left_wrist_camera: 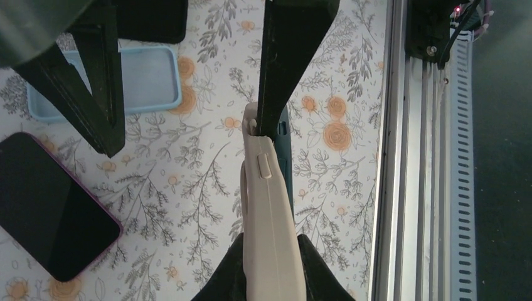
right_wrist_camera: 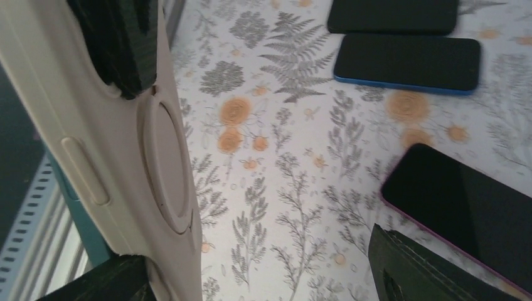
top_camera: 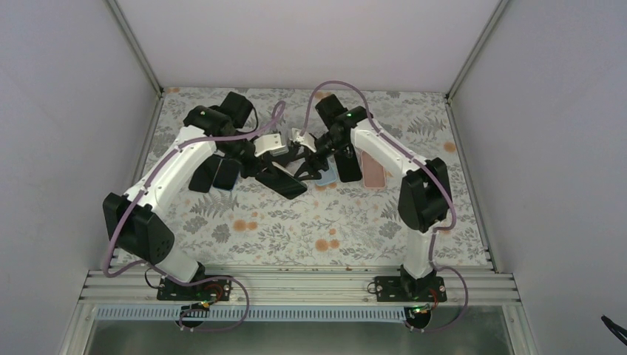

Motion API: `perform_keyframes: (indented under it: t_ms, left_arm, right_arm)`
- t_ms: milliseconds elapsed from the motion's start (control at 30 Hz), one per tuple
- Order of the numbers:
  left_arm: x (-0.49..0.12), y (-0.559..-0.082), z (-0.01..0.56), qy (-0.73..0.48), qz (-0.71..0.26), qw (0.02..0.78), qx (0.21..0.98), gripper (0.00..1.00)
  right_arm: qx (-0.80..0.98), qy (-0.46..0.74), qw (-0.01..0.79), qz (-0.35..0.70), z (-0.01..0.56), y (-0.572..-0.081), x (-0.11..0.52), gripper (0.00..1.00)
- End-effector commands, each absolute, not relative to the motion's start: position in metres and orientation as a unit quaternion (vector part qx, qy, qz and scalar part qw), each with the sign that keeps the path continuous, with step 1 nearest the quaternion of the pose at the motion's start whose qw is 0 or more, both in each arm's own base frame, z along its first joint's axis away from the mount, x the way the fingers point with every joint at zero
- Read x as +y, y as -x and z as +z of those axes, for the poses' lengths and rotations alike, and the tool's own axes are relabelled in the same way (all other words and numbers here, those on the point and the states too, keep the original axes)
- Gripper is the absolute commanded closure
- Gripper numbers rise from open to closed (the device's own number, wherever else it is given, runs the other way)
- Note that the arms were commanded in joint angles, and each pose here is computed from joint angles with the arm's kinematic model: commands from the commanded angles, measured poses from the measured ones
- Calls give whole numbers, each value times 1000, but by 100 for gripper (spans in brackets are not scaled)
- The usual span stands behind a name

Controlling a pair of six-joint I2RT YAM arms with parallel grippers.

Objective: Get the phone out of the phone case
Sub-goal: Remove the phone case from the phone.

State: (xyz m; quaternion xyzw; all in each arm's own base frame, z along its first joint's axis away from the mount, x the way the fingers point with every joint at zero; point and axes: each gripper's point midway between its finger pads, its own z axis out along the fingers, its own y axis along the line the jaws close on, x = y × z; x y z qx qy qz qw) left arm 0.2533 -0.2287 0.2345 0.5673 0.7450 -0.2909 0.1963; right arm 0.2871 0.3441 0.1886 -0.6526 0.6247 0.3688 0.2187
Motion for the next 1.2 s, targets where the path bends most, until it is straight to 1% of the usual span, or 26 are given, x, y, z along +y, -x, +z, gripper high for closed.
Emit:
perform_keyframes:
  t_ms: [0, 33, 100, 200, 333, 433, 467, 533, 567, 600, 633, 700, 767, 833, 867, 900, 1000, 1067, 1167]
  left_arm:
    - [-278, -308, 322, -593, -288, 434, 614, 98]
    - [-277, -313, 320, -591, -277, 441, 616, 98]
    - [-276, -320, 311, -588, -261, 447, 622, 98]
    - [-276, -331, 296, -582, -244, 449, 632, 98]
    - [-276, -344, 285, -572, -226, 457, 643, 98]
    - [-277, -349, 287, -569, -216, 465, 643, 98]
    - [-278, -350, 289, -569, -214, 465, 643, 98]
    - [-277, -349, 296, -570, -209, 466, 643, 98]
    - [-275, -348, 302, -570, -205, 470, 642, 98]
    - [-273, -347, 305, -571, -200, 472, 641, 93]
    - [-271, -347, 308, -570, -192, 474, 643, 81]
    - [-264, -347, 314, -568, -171, 477, 648, 52]
    - [-256, -347, 323, -563, -149, 483, 654, 26]
    - [-246, -347, 336, -555, -122, 496, 657, 13]
    - [-240, -347, 345, -546, -104, 507, 659, 3]
    - [-234, -347, 355, -539, -88, 519, 658, 0]
    - [-218, -342, 389, -518, -50, 562, 643, 0]
    - [-211, -338, 409, -502, -30, 593, 629, 0]
    - [-212, -341, 421, -472, -31, 623, 623, 0]
  right_arm:
    - [487, 652, 136, 566, 227, -186, 393, 17]
    - [476, 648, 130, 580, 232, -182, 393, 17]
    - [472, 624, 117, 611, 242, -180, 396, 21]
    - [454, 619, 118, 629, 256, -170, 399, 25]
    - [446, 615, 107, 641, 269, -157, 403, 39]
    - [449, 612, 102, 643, 275, -156, 404, 58]
    - [451, 613, 103, 641, 276, -156, 404, 66]
    - [456, 612, 108, 637, 279, -160, 402, 86]
    - [457, 611, 114, 636, 281, -163, 400, 94]
    - [461, 607, 121, 636, 285, -168, 398, 96]
    - [463, 603, 130, 637, 289, -174, 397, 96]
    - [485, 583, 143, 636, 298, -193, 393, 97]
    - [506, 570, 161, 627, 303, -212, 385, 97]
    - [537, 560, 191, 601, 304, -237, 376, 97]
    - [552, 554, 204, 589, 304, -248, 371, 97]
    - [570, 544, 216, 577, 303, -259, 367, 97]
    - [634, 512, 261, 518, 296, -300, 353, 97]
    - [686, 464, 294, 477, 290, -336, 343, 97]
    - [745, 380, 345, 425, 293, -385, 325, 97]
